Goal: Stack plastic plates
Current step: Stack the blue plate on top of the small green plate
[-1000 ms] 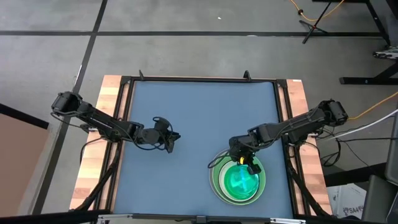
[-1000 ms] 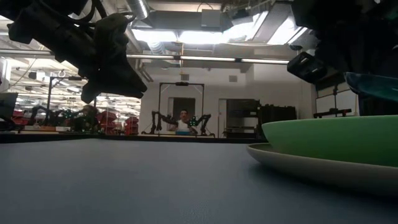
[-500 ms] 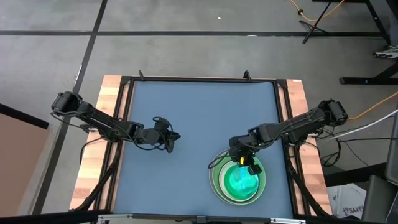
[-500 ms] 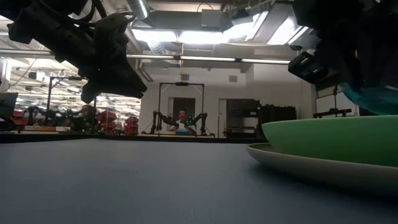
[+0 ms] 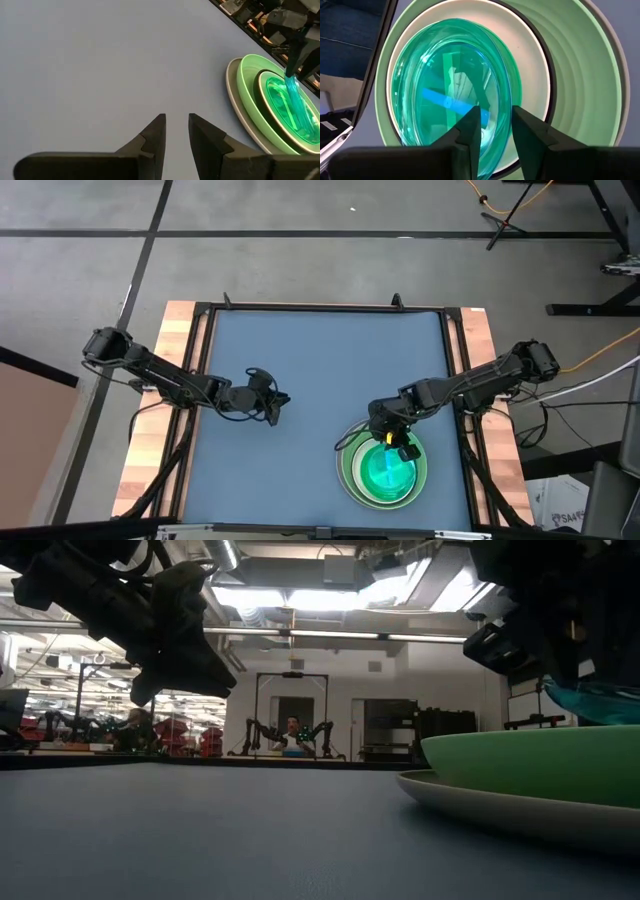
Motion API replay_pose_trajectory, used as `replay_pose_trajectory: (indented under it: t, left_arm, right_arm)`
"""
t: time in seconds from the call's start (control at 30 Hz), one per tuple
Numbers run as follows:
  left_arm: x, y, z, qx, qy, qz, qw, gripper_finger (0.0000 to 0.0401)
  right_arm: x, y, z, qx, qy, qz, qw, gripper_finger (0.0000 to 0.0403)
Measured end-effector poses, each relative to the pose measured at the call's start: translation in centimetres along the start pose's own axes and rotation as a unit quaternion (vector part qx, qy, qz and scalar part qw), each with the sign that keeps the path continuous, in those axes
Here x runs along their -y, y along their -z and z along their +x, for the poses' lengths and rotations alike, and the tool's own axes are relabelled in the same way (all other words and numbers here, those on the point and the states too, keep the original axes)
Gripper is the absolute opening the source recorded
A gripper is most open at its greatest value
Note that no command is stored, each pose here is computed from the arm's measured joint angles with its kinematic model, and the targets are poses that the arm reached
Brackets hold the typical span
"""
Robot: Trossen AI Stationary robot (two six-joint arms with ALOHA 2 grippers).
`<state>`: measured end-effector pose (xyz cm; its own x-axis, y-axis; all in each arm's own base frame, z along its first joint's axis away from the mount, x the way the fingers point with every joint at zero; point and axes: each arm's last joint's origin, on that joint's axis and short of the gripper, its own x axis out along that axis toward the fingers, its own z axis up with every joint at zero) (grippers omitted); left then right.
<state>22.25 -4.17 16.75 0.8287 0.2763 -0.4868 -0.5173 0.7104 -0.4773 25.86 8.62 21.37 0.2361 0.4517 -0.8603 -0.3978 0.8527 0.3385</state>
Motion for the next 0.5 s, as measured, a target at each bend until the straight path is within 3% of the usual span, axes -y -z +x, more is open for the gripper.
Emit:
replay_pose_trajectory:
  t: [0.5]
  left_arm:
    - [-0.01,0.01,0.0,0.0,0.0,0.0,1.0,0.0077]
  right_arm:
    - [-0.01,0.05,-0.15,0.0,-0.001,0.001,1.0,0.0099]
